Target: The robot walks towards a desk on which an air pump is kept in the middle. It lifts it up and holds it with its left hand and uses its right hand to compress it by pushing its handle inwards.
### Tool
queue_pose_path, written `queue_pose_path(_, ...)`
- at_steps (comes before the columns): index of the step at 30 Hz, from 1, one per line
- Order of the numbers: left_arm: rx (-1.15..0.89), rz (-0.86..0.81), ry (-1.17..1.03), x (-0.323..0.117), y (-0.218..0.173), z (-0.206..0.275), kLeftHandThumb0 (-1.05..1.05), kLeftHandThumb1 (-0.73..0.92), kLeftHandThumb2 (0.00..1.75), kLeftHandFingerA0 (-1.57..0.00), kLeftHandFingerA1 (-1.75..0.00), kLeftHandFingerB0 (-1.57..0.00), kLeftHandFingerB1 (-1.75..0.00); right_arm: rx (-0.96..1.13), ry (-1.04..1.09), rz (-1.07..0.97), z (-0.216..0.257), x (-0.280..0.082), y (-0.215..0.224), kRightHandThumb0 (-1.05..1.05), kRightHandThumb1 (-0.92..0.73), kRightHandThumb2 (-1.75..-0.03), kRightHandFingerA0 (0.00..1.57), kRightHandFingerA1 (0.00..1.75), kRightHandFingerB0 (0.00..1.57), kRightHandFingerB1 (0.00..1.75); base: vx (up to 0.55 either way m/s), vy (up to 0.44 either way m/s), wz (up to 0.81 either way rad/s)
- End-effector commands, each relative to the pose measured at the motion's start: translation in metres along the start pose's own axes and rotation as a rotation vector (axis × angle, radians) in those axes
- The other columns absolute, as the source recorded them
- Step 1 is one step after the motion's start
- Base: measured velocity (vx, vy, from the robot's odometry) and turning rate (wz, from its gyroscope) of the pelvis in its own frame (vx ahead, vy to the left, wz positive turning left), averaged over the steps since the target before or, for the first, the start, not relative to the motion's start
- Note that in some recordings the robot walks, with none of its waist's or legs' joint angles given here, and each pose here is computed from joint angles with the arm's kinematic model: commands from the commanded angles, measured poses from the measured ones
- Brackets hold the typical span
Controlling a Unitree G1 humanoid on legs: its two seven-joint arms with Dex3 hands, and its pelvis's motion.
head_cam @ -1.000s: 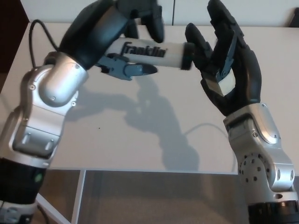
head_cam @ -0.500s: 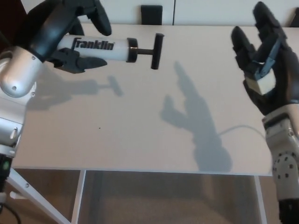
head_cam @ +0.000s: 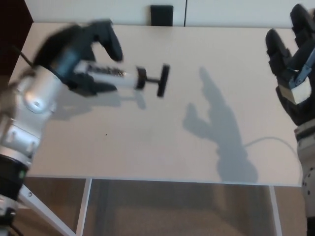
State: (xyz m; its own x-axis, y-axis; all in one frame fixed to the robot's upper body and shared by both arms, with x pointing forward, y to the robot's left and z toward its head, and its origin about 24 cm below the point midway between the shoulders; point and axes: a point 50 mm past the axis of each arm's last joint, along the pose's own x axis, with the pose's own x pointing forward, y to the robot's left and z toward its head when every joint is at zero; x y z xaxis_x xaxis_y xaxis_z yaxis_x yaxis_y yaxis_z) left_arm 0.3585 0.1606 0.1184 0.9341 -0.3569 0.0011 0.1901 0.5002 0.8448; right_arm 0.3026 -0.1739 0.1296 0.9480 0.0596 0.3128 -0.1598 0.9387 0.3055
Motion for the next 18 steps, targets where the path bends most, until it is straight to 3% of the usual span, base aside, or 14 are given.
queue_pose_path(1, 0.09, -0.054, -0.035, 0.009, -0.028, 0.004, -0.03, 0.65, 0.53, -0.64, -1.75, -0.5, -1.63, -0.093, -0.138, 0.039, 0.028, -0.01, 0.013, -0.94, -0.84, -1.17, 0.0, 0.06, 0.0, 0.05, 0.0, 0.0, 0.0)
queue_pose_path(2, 0.099, -0.08, -0.026, 0.011, -0.035, 0.005, 0.0, 0.67, 0.49, -0.64, -1.75, -0.44, -1.6, -0.106, -0.163, 0.05, 0.033, -0.012, 0.017, -0.94, -0.83, -1.17, 0.0, 0.08, 0.0, 0.05, 0.0, 0.0, 0.0)
queue_pose_path(7, 0.096, -0.121, -0.005, 0.015, -0.053, 0.006, 0.0, 0.67, 0.48, -0.61, -1.75, -0.43, -1.62, -0.119, -0.214, 0.07, 0.045, -0.018, 0.026, -0.93, -0.82, -1.16, 0.0, 0.09, 0.0, 0.06, 0.0, 0.0, 0.0)
queue_pose_path(8, 0.097, -0.134, -0.009, 0.018, -0.061, 0.007, 0.02, 0.64, 0.56, -0.59, -1.75, -0.45, -1.72, -0.121, -0.233, 0.083, 0.05, -0.02, 0.03, -0.93, -0.81, -1.16, 0.0, 0.1, 0.0, 0.07, 0.0, 0.0, 0.0)
queue_pose_path(10, 0.098, -0.147, -0.004, 0.019, -0.062, 0.007, 0.0, 0.69, 0.47, -0.59, -1.75, -0.44, -1.65, -0.12, -0.238, 0.085, 0.052, -0.021, 0.031, -0.93, -0.8, -1.15, 0.0, 0.1, 0.0, 0.07, 0.0, 0.0, 0.0)
queue_pose_path(11, 0.081, -0.172, 0.017, 0.022, -0.062, 0.007, -0.16, 0.55, 0.56, -0.63, -1.19, -0.6, -0.84, -0.12, -0.244, 0.088, 0.053, -0.022, 0.033, -0.93, -0.8, -1.15, 0.0, 0.11, 0.0, 0.07, 0.0, 0.0, 0.0)
queue_pose_path(12, 0.057, -0.202, 0.041, 0.025, -0.062, 0.008, -0.16, 0.55, 0.56, -0.63, -1.19, -0.6, -0.84, -0.121, -0.251, 0.09, 0.056, -0.023, 0.035, -0.93, -0.8, -1.15, 0.0, 0.11, 0.0, 0.07, 0.0, 0.0, 0.0)
queue_pose_path(13, 0.071, -0.265, 0.077, 0.028, -0.061, 0.008, -0.7, 0.43, 0.8, 0.0, -0.1, -0.08, -0.25, -0.126, -0.255, 0.089, 0.057, -0.023, 0.035, -0.92, -0.81, -1.15, 0.0, 0.12, 0.0, 0.08, 0.0, 0.0, 0.0)
queue_pose_path(15, 0.084, -0.309, 0.103, 0.029, -0.061, 0.008, -0.7, 0.43, 0.8, 0.0, -0.1, -0.08, -0.25, -0.129, -0.256, 0.088, 0.057, -0.023, 0.036, -0.92, -0.81, -1.15, 0.0, 0.12, 0.0, 0.08, 0.0, 0.0, 0.0)
queue_pose_path(16, 0.11, -0.364, 0.136, 0.031, -0.059, 0.009, -0.83, 0.47, 0.86, 0.0, 0.0, 0.0, -0.04, -0.132, -0.259, 0.088, 0.058, -0.024, 0.036, -0.92, -0.81, -1.15, 0.0, 0.12, 0.0, 0.08, 0.0, 0.0, 0.0)
queue_pose_path(18, 0.104, -0.374, 0.138, 0.031, -0.054, 0.009, -0.88, 0.46, 0.85, 0.0, 0.0, 0.0, -0.02, -0.131, -0.262, 0.088, 0.058, -0.024, 0.037, -0.91, -0.82, -1.15, 0.0, 0.12, 0.0, 0.08, 0.0, 0.0, 0.0)
